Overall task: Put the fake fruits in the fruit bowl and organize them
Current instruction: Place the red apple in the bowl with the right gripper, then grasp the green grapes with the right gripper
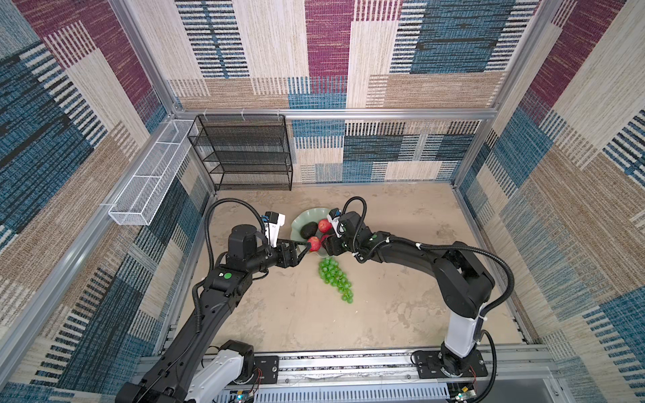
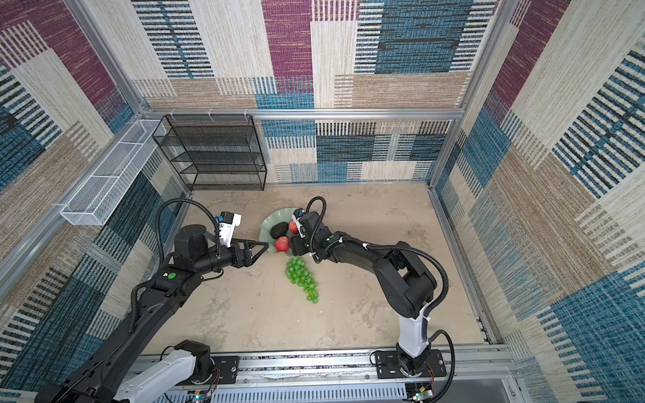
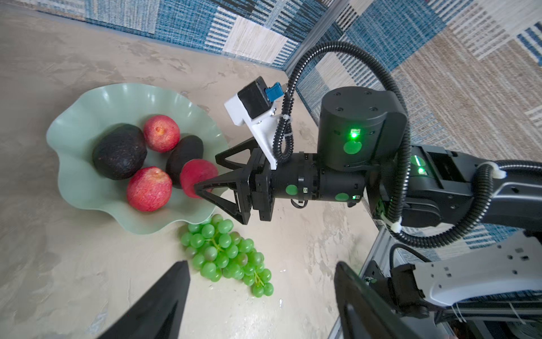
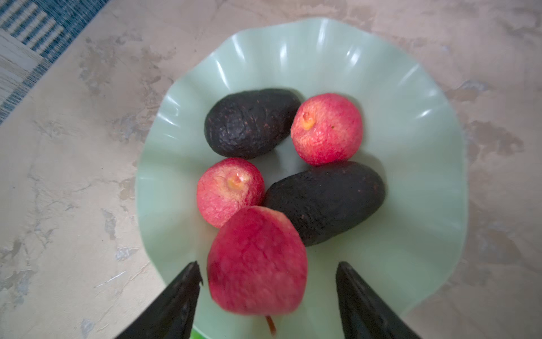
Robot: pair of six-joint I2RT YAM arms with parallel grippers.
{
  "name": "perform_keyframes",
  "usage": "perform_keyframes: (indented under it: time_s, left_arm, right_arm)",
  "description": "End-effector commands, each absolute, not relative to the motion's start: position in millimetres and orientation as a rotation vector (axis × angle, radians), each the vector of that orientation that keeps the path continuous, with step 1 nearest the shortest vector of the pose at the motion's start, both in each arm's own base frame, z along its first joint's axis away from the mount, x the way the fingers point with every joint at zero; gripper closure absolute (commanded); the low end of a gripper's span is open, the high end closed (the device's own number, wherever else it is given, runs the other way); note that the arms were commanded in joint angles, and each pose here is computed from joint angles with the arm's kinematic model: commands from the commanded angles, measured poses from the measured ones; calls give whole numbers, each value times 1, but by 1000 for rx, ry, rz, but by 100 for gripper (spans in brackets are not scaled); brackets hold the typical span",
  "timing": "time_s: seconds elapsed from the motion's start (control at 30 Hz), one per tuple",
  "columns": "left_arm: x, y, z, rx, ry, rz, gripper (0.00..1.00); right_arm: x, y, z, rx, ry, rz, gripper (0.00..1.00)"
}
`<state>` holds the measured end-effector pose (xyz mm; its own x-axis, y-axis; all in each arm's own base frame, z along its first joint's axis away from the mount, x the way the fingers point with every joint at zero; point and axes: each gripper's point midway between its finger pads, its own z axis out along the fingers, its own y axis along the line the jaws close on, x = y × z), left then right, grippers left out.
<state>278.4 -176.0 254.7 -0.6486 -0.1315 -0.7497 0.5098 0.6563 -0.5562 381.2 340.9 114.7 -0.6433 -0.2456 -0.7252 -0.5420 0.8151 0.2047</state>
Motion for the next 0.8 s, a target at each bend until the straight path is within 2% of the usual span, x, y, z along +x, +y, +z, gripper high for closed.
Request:
perform_keyframes:
  time_s: [0.0,0.33,0.53,0.63,0.77]
  left_arm:
    - [273,-187,270,400,1979,-1075,19]
    - [278,-187,268,389,1989,-1064,19]
    - [278,-186,267,374,1998,-1060,19]
    - [276,-184,267,372,2000,-1056,19]
    - [272,-183,270,380,1990,-1050,19]
  right_arm:
    - [374,333,128,-545,2251,541,21]
    - [292,314,98,-626,2296,621,11]
    - [289,327,77,-643,2313,641,11]
    - [292,335,67,-657,2326,647,15]
    - [291,335,52,-660,2355,639,34]
